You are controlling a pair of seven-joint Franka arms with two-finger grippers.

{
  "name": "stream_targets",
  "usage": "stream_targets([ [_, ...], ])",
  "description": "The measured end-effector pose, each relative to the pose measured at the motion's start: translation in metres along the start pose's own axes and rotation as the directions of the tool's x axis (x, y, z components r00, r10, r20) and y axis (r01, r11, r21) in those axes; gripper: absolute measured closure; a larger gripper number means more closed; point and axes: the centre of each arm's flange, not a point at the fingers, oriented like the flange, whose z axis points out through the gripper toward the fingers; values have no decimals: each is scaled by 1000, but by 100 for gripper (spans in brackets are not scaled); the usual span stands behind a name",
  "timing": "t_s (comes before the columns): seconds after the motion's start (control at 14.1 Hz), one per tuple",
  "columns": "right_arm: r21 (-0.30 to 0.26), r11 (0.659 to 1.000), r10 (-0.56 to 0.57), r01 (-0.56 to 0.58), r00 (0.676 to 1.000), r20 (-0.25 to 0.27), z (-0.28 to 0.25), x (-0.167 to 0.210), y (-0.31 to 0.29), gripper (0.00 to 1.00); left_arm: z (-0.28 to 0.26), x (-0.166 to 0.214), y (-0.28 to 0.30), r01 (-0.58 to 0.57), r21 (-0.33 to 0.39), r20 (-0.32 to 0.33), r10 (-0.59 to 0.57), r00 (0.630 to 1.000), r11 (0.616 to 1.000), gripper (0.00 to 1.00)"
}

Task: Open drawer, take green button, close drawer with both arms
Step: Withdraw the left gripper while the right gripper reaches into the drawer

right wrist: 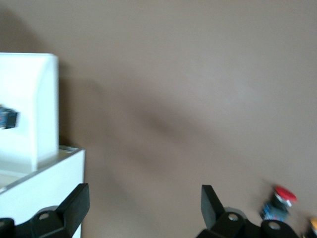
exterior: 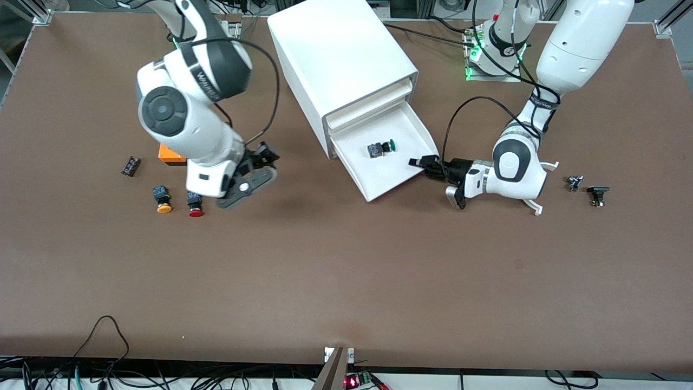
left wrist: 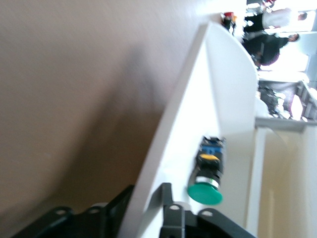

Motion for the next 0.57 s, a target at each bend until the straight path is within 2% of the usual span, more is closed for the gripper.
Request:
stream_targets([
  [0.21, 29, 975, -216, 219, 974, -71, 9, 32, -53, 0, -27, 14, 13, -28, 49, -69, 32, 997, 998, 34],
  [0.28, 34, 960, -274, 278, 957, -91, 17, 41, -69, 0, -46, 19, 19, -32, 80, -113, 41, 993, 996, 25],
  [0.43, 52, 929, -360, 366, 928, -100, 40, 53, -106, 0, -107, 20, 24, -13, 147, -243, 49, 969, 989, 5],
  [0.5, 59, 909, -406, 413, 908, -100, 53, 57, -127, 0, -146, 13, 22, 9, 160, -308, 42, 950, 987, 0],
  [0.57, 55, 886, -454, 461, 885, -107, 64, 60, -148, 0, -180, 3, 19, 26, 165, -363, 36, 931, 986, 0],
])
